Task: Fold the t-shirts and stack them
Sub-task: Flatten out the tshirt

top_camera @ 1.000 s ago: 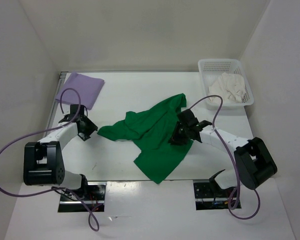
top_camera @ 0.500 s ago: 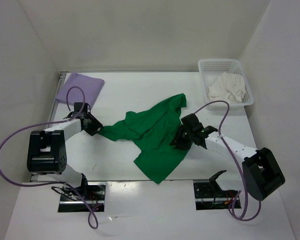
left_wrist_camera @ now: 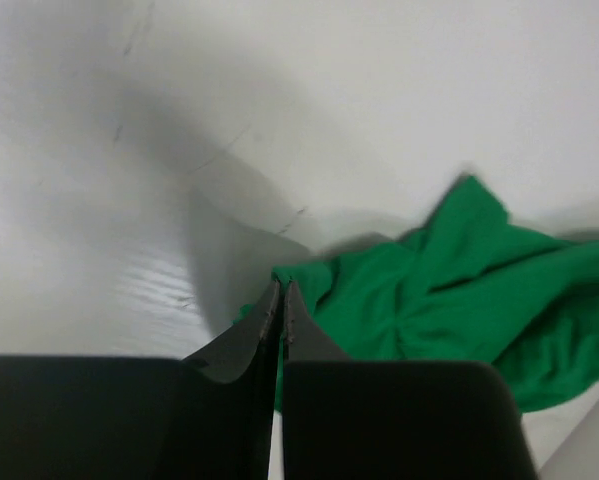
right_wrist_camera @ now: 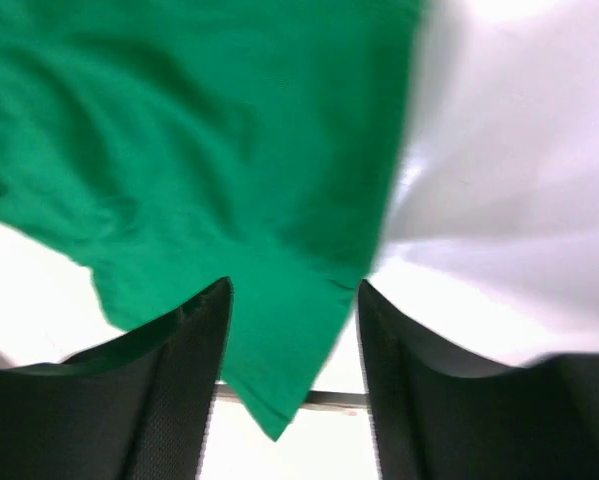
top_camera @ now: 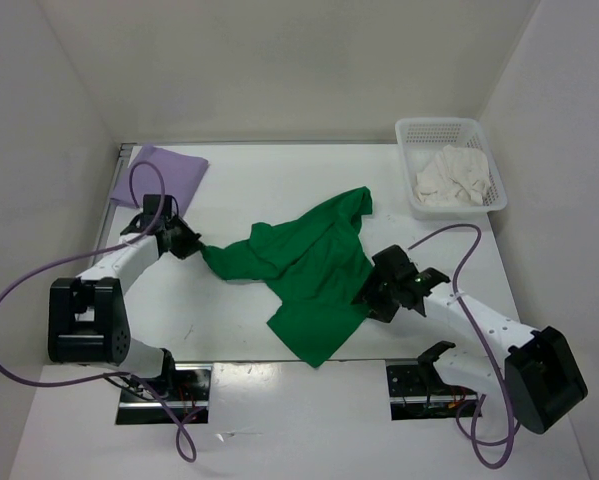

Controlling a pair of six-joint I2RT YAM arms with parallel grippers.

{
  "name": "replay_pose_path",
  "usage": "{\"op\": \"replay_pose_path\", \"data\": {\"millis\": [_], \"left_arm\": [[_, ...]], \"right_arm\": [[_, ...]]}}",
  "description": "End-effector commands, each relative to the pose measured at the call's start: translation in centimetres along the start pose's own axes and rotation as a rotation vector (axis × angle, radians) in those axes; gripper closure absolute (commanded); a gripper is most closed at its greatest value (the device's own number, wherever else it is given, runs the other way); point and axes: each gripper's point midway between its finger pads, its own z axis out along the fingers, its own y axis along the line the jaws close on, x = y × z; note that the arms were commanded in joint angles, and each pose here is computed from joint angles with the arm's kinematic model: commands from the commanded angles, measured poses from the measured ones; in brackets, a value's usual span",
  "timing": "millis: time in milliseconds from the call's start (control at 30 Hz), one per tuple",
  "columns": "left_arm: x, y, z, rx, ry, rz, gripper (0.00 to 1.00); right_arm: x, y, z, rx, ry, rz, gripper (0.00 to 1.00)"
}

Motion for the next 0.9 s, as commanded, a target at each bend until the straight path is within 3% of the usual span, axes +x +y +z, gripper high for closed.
{"op": "replay_pose_path", "data": {"millis": [0,167,300,367,400,467,533,667,733,867], "left_arm": [[-2.7,-3.7,-2.0,0.101,-0.062,0.041,0.99],[-3.2,-3.6,-1.4,0.081,-0.070,0.065,1.00],[-3.7,-3.6,-0.3,0.069,-0.074,0.073,1.00],[-4.0,-3.5,-0.1,0.057,-0.079,0.081,1.00],[-4.4,-3.7,-0.2,0.058,-0.093,0.092,1.00],[-4.7,-3.6,-0.1,0.043,-0.099,0.112,1.00],[-5.7,-4.0,-0.4,0.040,-0.133,0.128,1.00],[-7.2,-4.1,-0.4,0.030,-0.141,0.107,1.00],[-9.1,-2.6,0.0,0.024,-0.144,0.038,1.00],[-12.3,-1.8,0.1,0.031,-0.166,-0.046,1.00]], "right_arm": [[0.4,-2.0,0.4,0.089,-0.011,0.031,0.38],[0.9,-2.9,1.4,0.162,0.013,0.026,0.37],[-0.1,-0.8,2.7,0.144,-0.011,0.010,0.68],[0.2,0.5,3.9,0.125,0.027,0.002,0.76],[-0.8,2.9,4.2,0.072,0.005,0.002,0.87],[-2.1,3.7,5.6,0.097,-0.013,-0.055,0.94],[-6.6,6.6,5.4,0.058,-0.091,-0.090,1.00],[-17.6,9.9,3.2,0.004,-0.254,-0.105,1.00],[-21.3,8.2,3.0,0.055,-0.288,-0.075,1.00],[-23.1,6.3,3.0,0.080,-0.295,-0.079,0.98]]}}
